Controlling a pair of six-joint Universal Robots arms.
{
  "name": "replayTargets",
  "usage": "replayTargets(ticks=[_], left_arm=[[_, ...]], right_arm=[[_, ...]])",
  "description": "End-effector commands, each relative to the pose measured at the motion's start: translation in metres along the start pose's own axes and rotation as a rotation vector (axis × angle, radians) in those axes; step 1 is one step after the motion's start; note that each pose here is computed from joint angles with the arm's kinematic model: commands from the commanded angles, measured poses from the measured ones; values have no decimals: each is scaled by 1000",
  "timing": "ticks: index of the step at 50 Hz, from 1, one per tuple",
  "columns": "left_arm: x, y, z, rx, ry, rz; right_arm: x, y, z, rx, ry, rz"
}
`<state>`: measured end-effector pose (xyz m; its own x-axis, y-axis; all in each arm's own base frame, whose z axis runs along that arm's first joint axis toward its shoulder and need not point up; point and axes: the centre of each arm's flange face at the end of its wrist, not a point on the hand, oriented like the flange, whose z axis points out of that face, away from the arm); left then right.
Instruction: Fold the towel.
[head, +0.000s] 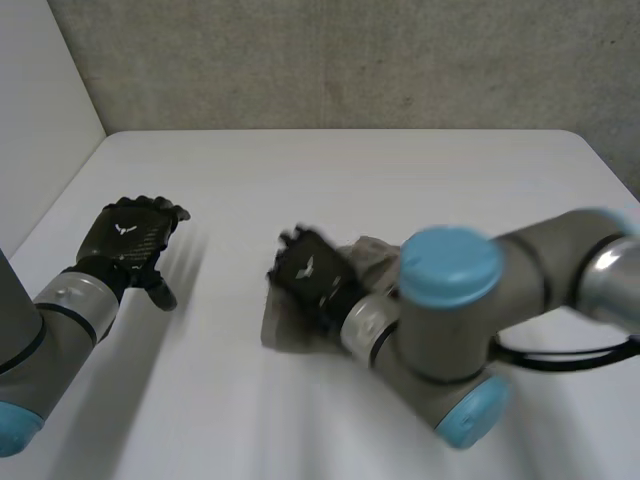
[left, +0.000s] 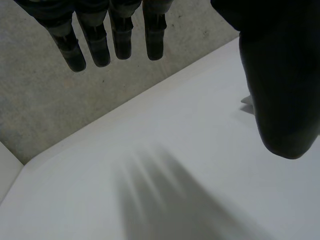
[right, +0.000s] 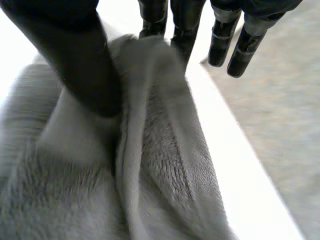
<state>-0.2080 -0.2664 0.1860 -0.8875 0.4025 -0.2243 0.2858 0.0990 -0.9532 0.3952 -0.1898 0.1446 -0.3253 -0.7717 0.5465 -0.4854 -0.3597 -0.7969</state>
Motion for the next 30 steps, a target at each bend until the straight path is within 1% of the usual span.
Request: replayTargets(ticks=[1, 2, 3, 4, 6, 7, 9, 10, 12, 13, 14, 15, 16, 17, 18, 19, 20, 21, 22, 23, 24, 25, 27, 28, 30], left_arm=[[0, -4, 2, 15, 0, 3], [0, -4, 2, 15, 0, 3], [1, -5, 3, 19, 2, 4], [1, -8, 4, 29, 4, 7], [1, -8, 4, 29, 4, 7], [4, -12, 6, 40, 14, 10], [10, -15, 7, 51, 31, 15], [16, -19, 7, 66, 49, 19], [22, -24, 6, 84, 66, 24], [27, -28, 6, 99, 82, 28], [27, -28, 6, 99, 83, 28], [34, -32, 5, 114, 100, 33], [42, -36, 5, 126, 125, 36], [43, -36, 5, 127, 126, 36], [54, -38, 5, 137, 157, 36], [67, -41, 4, 150, 195, 26], [67, -41, 4, 150, 196, 26], [80, -45, 1, 162, 234, 9], [90, -46, 0, 160, 266, -16], [90, -46, 0, 160, 266, -16], [101, -46, 0, 158, 299, -41], [101, -46, 0, 158, 299, -41], [120, -44, 1, 149, 351, -84], [120, -44, 1, 149, 351, -84], [139, -38, 4, 134, 400, -96]], right_arm=[[-1, 6, -8, -43, 5, 23], [0, 6, -8, -43, 5, 23], [14, 3, -13, -42, 38, 29], [14, 3, -13, -42, 38, 29], [46, 4, -27, -55, 113, 46], [46, 4, -27, -55, 114, 46], [76, 6, -46, -70, 192, 92], [76, 6, -46, -70, 193, 92], [105, 13, -67, -86, 277, 160], [105, 13, -67, -86, 277, 160], [118, 19, -77, -101, 320, 199], [118, 19, -77, -102, 321, 200], [125, 27, -87, -117, 345, 234], [128, 34, -95, -134, 353, 260], [128, 35, -95, -135, 353, 261], [129, 44, -102, -156, 351, 287], [127, 54, -108, -183, 340, 312], [127, 54, -109, -184, 340, 313], [125, 64, -114, -208, 326, 341], [125, 64, -114, -209, 326, 342], [123, 72, -119, -228, 308, 370], [120, 79, -123, -243, 285, 400], [117, 85, -127, -256, 270, 428], [115, 90, -129, -263, 260, 447], [113, 93, -131, -268, 254, 461]])
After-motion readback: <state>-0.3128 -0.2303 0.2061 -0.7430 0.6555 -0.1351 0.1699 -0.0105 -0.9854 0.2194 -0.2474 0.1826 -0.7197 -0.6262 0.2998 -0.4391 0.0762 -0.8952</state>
